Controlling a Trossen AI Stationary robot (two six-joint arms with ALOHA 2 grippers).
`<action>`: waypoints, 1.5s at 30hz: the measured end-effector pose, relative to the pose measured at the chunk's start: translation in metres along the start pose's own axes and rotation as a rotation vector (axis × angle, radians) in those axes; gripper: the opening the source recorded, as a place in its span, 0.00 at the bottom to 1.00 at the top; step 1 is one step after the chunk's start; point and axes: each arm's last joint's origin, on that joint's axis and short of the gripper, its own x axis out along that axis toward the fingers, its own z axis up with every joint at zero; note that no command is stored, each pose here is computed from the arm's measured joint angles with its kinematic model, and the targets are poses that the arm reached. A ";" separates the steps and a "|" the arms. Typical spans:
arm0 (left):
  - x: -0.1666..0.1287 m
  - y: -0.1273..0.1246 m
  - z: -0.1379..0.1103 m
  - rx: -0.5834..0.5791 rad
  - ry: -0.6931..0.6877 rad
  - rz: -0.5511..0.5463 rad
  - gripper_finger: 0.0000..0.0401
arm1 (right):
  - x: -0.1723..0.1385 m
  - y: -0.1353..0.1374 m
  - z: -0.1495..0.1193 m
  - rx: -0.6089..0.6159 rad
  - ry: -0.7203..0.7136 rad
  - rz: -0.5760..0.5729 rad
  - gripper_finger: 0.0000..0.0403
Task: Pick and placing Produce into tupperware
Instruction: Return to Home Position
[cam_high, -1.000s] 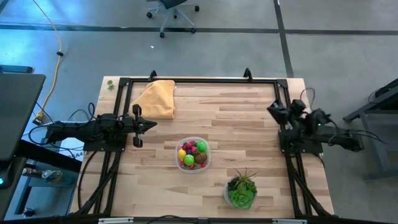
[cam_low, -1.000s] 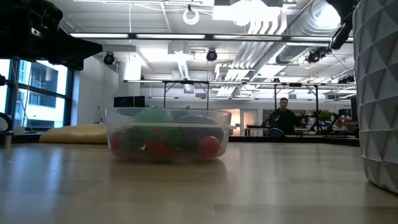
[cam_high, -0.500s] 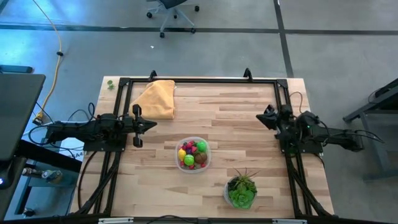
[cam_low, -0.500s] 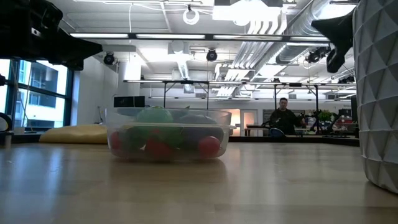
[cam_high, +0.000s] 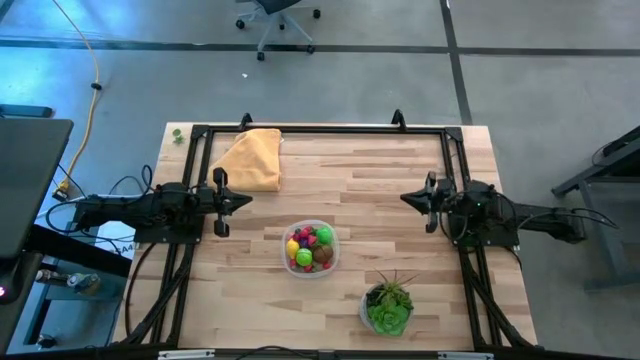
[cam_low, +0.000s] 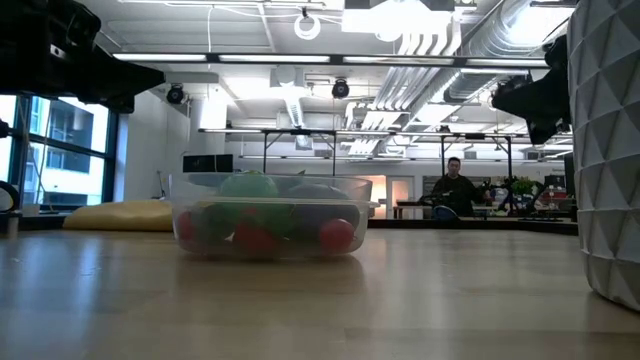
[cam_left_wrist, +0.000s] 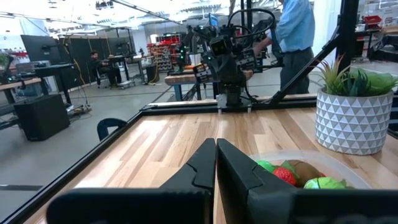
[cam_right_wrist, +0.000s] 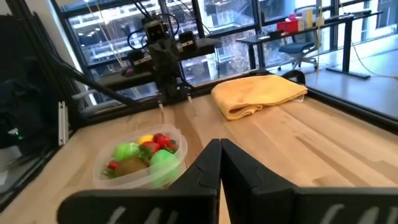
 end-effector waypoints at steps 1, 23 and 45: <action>0.000 0.000 0.000 0.000 0.000 0.000 0.01 | 0.000 0.000 0.000 -0.013 0.001 0.000 0.00; 0.000 0.000 0.000 0.000 0.000 0.000 0.01 | 0.000 0.000 0.000 -0.018 0.002 -0.004 0.00; 0.000 0.000 0.000 0.000 0.000 0.000 0.01 | 0.000 0.000 0.000 -0.018 0.002 -0.004 0.00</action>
